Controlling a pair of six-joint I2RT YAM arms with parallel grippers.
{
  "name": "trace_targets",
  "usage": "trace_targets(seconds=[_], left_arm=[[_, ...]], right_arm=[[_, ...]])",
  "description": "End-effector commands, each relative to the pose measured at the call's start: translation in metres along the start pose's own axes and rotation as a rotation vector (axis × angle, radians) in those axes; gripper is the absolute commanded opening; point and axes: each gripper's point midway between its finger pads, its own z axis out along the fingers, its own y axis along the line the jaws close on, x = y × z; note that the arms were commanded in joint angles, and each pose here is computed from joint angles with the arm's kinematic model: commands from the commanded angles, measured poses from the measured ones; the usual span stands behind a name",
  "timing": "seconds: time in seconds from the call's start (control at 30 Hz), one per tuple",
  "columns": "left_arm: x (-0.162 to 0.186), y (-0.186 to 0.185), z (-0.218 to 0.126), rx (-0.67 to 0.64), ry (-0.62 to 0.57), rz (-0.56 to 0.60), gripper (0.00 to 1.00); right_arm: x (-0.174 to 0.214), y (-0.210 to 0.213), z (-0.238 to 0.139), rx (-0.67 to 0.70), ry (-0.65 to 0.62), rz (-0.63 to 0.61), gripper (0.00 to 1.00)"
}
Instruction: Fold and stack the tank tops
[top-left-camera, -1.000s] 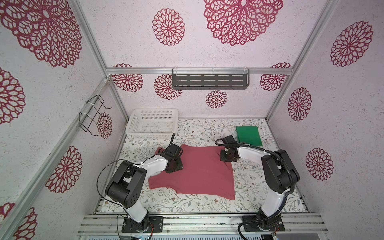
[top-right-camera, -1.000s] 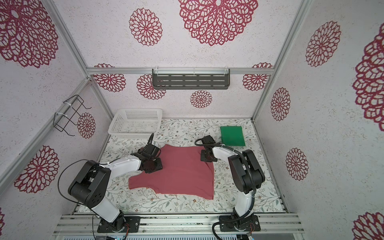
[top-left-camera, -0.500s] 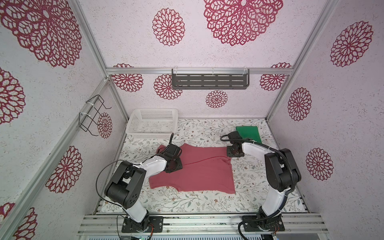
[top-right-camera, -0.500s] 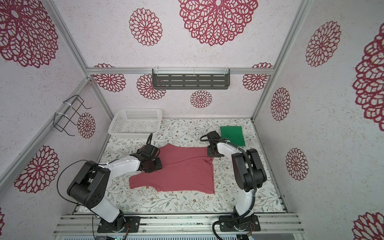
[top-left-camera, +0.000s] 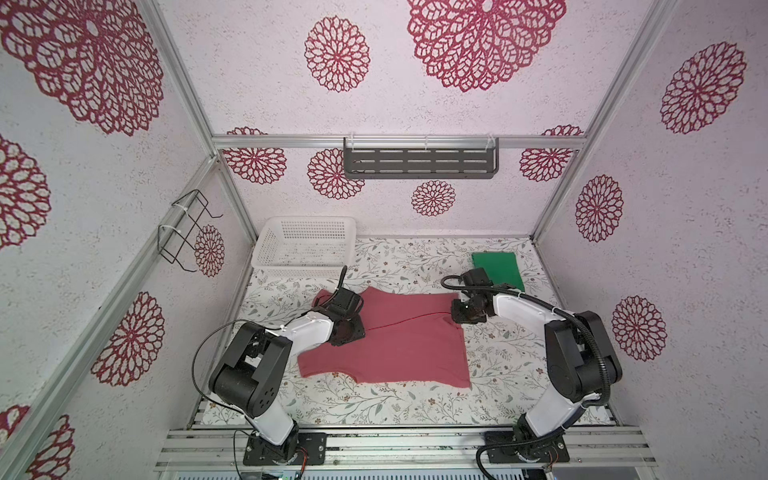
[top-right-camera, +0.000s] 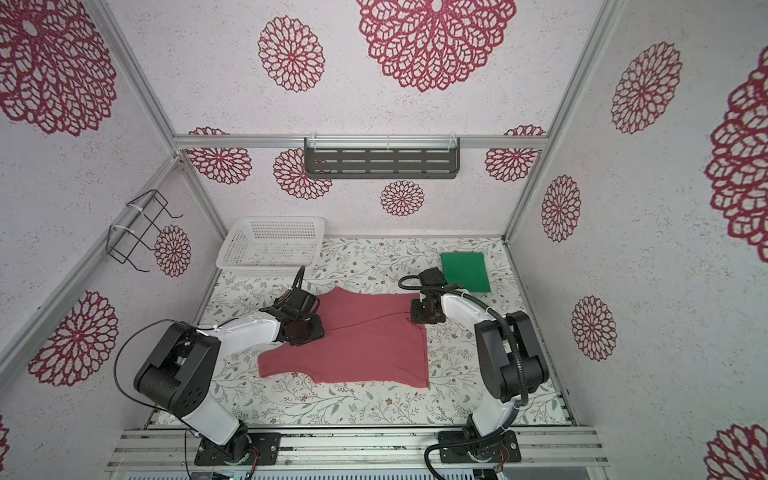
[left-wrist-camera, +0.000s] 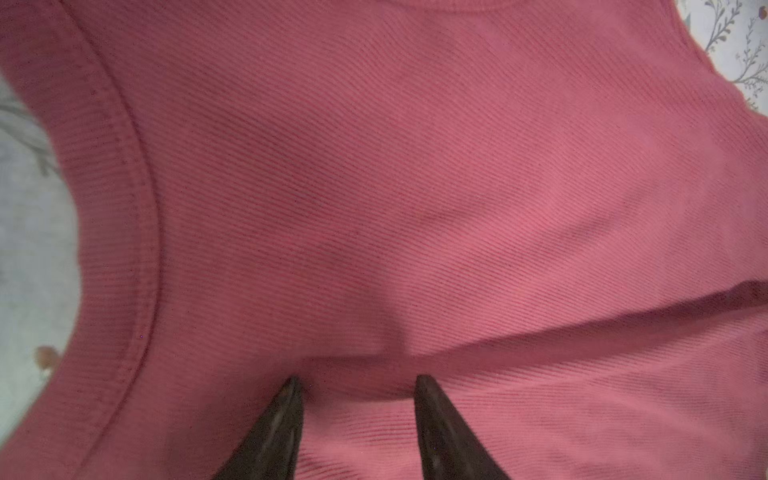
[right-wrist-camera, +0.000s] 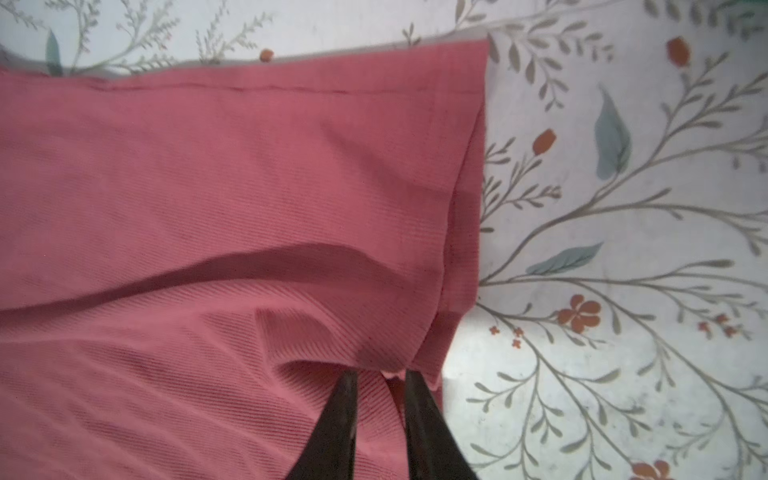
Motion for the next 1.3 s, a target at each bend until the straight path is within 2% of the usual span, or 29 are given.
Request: trace_targets(seconds=[0.0,0.13,0.2,0.33,0.47,0.53,0.63,0.7,0.87,1.03,1.17,1.27], left_arm=[[0.059,0.077,0.023,-0.259,0.191,-0.002,0.48],[0.065,0.082,0.023,-0.270,0.199,-0.008,0.48],[0.068,0.086,0.022,-0.274,0.204,-0.014,0.48],[0.073,0.089,0.022,-0.277,0.212,-0.018,0.48],[0.074,0.089,0.023,-0.274,0.218,-0.023,0.48],[0.074,0.090,0.023,-0.278,0.223,-0.023,0.48],[0.074,0.091,0.023,-0.282,0.218,-0.026,0.48],[0.073,0.092,0.021,-0.290,0.216,-0.026,0.48],[0.066,0.085,0.000,-0.287,0.203,-0.016,0.48],[0.018,0.039,-0.043,-0.199,0.123,0.043,0.55],[-0.008,0.006,-0.056,-0.166,0.102,0.131,0.57],[-0.034,-0.019,-0.057,-0.120,0.046,0.160,0.57]], right_arm=[[-0.018,0.014,-0.005,-0.066,-0.047,0.025,0.30],[-0.022,0.031,0.006,0.034,-0.040,-0.041,0.56],[-0.015,0.025,0.018,0.124,-0.006,-0.052,0.62],[-0.008,-0.019,0.025,0.320,0.018,-0.044,0.70],[-0.017,-0.058,0.007,0.397,-0.007,-0.045,0.76],[-0.030,-0.070,-0.014,0.425,-0.043,-0.061,0.88],[-0.048,-0.070,-0.039,0.421,-0.099,-0.081,0.97],[-0.052,-0.067,-0.048,0.407,-0.110,-0.079,0.98],[-0.033,-0.035,-0.048,0.249,-0.088,-0.059,0.99],[0.003,-0.013,-0.046,0.064,-0.055,0.036,0.96],[0.028,-0.020,-0.049,0.072,-0.033,0.073,0.93],[0.040,-0.019,-0.052,0.074,-0.026,0.081,0.87]])
